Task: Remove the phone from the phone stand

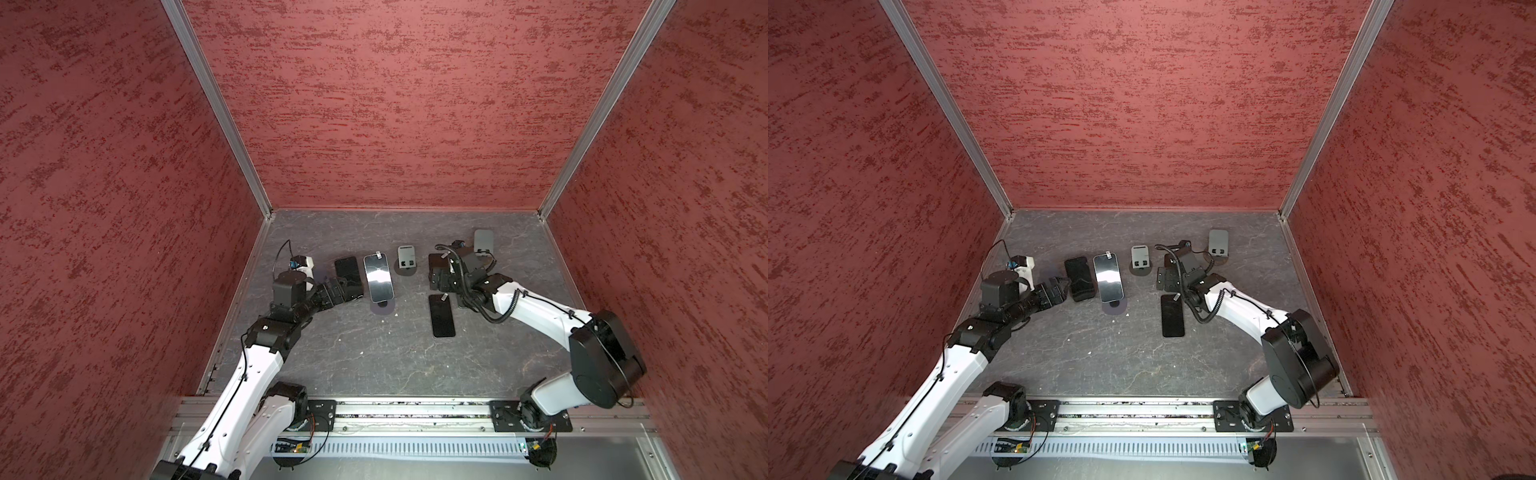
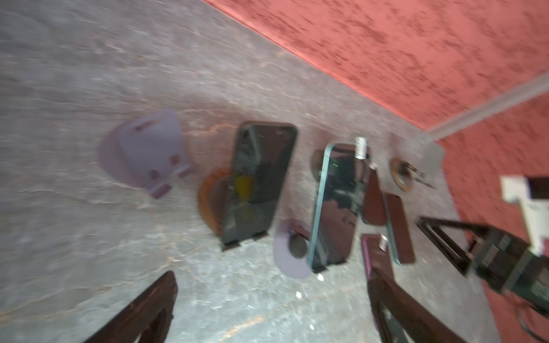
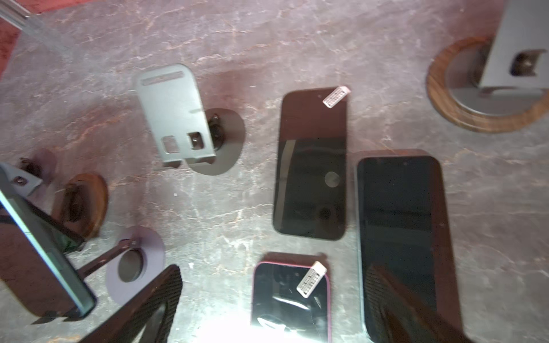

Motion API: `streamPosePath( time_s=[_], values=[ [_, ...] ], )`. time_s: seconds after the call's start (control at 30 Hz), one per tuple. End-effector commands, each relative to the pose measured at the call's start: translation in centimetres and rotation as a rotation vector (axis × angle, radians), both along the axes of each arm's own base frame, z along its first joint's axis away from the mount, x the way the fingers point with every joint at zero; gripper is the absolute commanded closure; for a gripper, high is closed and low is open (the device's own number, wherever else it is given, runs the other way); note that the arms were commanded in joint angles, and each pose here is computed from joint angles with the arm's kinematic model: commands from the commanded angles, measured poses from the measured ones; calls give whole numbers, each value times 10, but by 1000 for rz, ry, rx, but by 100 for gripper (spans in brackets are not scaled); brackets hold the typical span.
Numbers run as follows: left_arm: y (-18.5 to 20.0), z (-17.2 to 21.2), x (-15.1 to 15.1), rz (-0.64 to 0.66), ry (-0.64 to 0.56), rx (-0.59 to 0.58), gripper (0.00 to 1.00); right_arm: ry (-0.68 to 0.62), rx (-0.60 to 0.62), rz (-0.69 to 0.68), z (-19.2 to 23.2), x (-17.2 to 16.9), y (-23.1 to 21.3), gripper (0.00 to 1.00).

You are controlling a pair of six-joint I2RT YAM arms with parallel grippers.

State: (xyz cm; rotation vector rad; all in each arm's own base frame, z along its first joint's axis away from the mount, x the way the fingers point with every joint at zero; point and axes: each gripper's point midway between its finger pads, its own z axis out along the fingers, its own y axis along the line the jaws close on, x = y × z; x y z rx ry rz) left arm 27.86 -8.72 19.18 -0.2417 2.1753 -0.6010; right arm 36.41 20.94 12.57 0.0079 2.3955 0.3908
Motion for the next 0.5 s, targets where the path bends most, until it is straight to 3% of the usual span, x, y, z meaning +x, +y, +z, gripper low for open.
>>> streamPosePath(
  time_s=[0.0,0.13,0.47],
  values=[
    [-25,9,-6,-108,-47,-65,0,7,10,11,8,0,14,1],
    [-39,14,-11,-163,-72,-83,0,-3,-3,35,15,0,29,1],
    [-36,10,-28,-145,-70,-112,0,-16,-31,111,22,-7,74,1]
  ],
)
